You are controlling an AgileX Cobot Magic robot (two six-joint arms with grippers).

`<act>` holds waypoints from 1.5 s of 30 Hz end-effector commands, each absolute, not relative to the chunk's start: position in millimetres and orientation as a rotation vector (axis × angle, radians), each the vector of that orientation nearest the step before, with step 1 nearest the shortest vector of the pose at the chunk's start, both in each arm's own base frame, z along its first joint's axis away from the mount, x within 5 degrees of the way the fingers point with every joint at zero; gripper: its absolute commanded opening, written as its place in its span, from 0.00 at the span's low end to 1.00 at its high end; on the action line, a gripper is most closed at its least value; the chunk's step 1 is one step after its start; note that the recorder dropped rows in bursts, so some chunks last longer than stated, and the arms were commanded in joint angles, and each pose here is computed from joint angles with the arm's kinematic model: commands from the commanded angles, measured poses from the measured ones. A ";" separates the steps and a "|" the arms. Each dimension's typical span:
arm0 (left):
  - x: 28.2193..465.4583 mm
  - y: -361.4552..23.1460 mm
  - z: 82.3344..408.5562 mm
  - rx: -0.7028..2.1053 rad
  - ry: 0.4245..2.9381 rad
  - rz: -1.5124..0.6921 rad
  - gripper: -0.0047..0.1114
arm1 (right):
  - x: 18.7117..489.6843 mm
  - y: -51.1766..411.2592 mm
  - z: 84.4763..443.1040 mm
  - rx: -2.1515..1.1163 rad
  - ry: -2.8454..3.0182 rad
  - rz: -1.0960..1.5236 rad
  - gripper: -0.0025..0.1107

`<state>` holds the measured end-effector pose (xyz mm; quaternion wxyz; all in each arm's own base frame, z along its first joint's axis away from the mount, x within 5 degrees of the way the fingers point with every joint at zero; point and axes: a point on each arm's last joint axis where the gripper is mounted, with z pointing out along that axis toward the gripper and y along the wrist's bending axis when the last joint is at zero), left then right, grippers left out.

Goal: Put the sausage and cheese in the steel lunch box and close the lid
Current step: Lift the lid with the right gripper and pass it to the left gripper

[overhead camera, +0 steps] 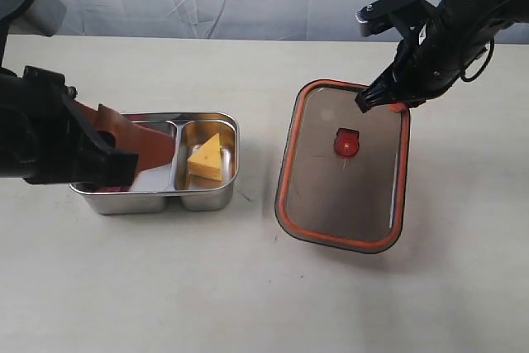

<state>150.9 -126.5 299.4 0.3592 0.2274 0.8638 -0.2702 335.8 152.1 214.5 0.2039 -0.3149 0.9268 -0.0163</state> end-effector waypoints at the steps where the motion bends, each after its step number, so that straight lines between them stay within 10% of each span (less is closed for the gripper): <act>1: 150.3 -126.4 300.6 0.556 2.216 -0.719 0.49 | 331.6 151.6 229.9 -0.951 2.522 0.007 0.01; 45: 147.6 -135.7 310.3 0.480 2.153 -0.929 0.49 | 279.0 202.9 294.6 -1.274 2.070 0.770 0.01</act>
